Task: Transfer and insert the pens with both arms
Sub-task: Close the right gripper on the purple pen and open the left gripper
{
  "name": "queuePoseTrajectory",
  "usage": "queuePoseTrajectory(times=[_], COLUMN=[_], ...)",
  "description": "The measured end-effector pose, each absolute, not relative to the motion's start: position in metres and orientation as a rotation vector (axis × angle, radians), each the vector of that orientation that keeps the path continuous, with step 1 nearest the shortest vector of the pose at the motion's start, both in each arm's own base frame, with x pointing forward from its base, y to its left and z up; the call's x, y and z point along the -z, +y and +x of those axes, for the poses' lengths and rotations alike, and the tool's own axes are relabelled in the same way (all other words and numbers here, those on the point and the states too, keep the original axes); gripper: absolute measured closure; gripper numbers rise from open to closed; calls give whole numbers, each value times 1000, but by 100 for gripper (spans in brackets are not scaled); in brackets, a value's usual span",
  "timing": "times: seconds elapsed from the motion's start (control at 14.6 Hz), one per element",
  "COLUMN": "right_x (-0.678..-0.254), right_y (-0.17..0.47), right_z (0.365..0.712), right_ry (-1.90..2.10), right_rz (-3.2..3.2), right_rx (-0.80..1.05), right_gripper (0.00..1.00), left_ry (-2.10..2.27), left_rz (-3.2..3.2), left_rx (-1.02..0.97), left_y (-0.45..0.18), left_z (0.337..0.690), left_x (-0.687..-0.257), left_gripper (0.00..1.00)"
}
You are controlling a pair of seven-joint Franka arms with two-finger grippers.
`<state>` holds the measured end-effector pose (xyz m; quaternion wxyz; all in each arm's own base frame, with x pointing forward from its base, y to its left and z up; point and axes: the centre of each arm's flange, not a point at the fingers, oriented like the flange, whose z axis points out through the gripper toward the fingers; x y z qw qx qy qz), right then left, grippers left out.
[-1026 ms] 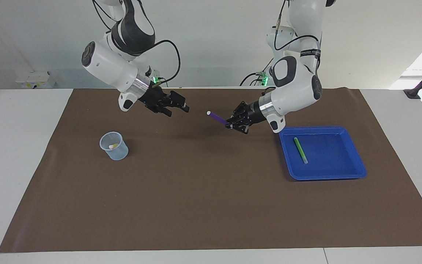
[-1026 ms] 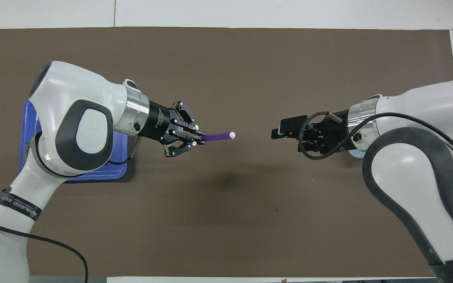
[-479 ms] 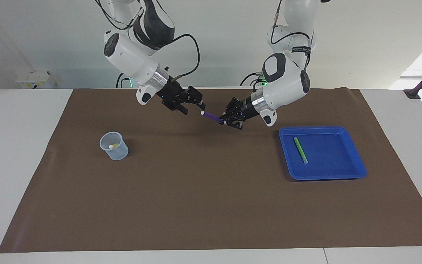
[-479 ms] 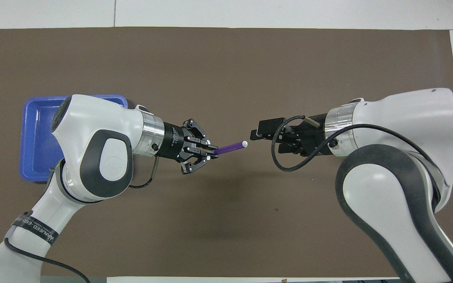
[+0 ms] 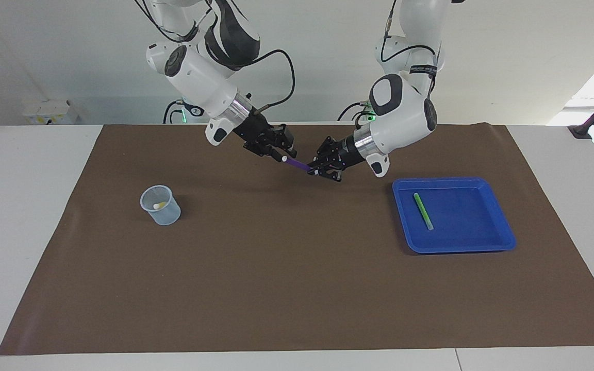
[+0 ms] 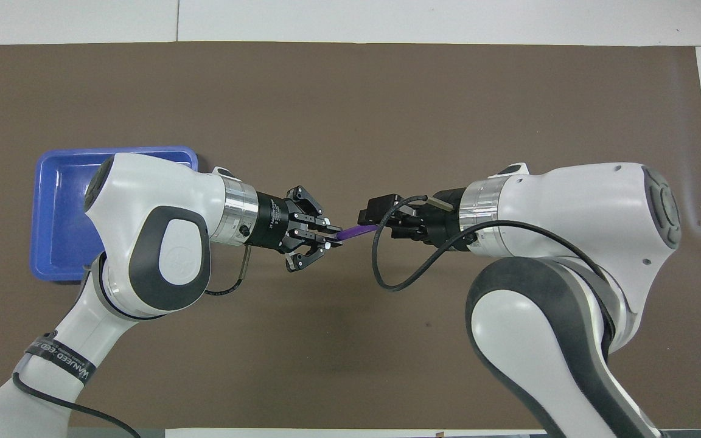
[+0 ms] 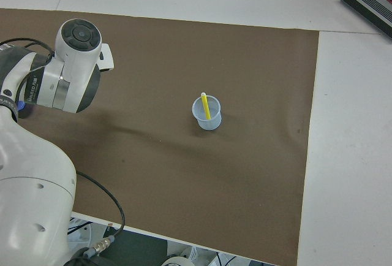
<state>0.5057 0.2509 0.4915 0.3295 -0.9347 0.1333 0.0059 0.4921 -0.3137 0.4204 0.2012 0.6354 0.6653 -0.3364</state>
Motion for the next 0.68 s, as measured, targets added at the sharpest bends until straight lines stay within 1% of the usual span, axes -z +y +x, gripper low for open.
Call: queuePoseTrajectory(times=[0.07,0.14,0.21,0.27,0.48,0.55,0.62,0.68], right_x=[-491,-491,-491,-491,-490,-490,-489,-489], right_y=[251,250,250,250,249,249,249,250], right_z=[506,506,506,507,508,508,508,508], right_ry=[351,352,353,354,360,360,361,361], right_rz=[-2445,-2445,-2444,-2444,-2444,-2444,-2444,-2444], right_rx=[-11,-10,-8,-5,3,2,2,2], right_gripper=[51,57,57,60,63,67,67,75], left_ry=[1859,1859,1859,1859,1859,1859,1859,1859], left_rz=[1773,1772,1772,1772,1770,1770,1770,1770], left_rx=[938,938,938,938,936,936,936,936], left_y=[-313,-313,-313,-313,-313,-313,-313,-313], left_z=[492,492,492,492,493,493,493,493], left_x=[-421,-421,-421,-421,-421,-421,-421,-421], left_gripper=[83,83,83,83,83,83,83,83])
